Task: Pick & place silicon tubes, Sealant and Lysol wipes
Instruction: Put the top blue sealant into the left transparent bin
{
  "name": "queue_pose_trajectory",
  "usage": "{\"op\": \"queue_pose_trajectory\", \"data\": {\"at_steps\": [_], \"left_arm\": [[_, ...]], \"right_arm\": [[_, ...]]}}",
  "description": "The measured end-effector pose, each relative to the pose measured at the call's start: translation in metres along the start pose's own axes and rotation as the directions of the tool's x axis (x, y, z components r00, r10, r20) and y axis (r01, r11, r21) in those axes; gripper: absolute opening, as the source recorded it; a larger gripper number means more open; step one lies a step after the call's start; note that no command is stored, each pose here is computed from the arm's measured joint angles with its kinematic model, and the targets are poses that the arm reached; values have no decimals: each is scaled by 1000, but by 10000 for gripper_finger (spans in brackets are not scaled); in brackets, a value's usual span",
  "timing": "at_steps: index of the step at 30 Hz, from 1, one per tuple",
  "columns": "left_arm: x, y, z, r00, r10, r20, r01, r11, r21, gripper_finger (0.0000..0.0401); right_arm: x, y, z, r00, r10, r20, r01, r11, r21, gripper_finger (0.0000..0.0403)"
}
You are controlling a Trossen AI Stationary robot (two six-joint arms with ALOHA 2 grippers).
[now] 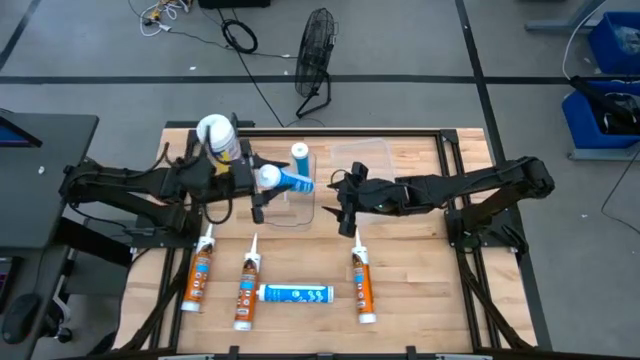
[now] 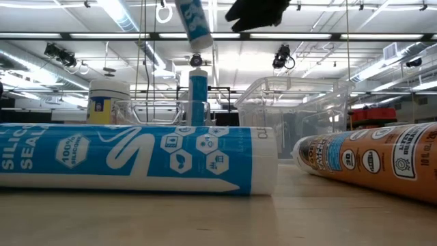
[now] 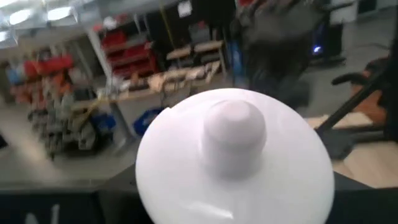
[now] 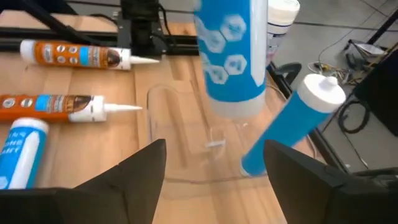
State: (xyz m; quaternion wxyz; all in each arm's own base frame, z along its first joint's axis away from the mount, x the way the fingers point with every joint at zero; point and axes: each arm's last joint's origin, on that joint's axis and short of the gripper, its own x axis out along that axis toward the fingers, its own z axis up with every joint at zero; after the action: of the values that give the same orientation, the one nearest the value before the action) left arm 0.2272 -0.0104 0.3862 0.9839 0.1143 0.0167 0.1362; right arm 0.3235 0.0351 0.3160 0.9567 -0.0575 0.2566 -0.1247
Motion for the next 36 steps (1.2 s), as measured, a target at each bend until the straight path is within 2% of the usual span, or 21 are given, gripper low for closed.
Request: {"op": "queue_pose_trajectory", "data": {"at_steps": [5,11,19,30,36], "left_arm": [[4,8,-8,996,48,-69,-50,998,-26,213],[15,17,-23,987,53,-155,-66,995,-80,213],[47,28,-61,934,79,-349,-127,985,-115,213],[82,38,-98,901,-1,-434,-106,969,-221,213],[94,37,-116,874,-13,-485,-112,967,-229,213]], "right_arm": [[-14,-3,1,999,-54,-9,54,999,3,275],[-21,-4,-2,998,-53,-42,54,998,14,275],[-21,-5,-4,996,-56,-64,58,998,22,275],[-22,-1,-6,996,-48,-76,49,999,12,275],[-23,0,-6,996,-45,-82,46,999,6,275]]}}
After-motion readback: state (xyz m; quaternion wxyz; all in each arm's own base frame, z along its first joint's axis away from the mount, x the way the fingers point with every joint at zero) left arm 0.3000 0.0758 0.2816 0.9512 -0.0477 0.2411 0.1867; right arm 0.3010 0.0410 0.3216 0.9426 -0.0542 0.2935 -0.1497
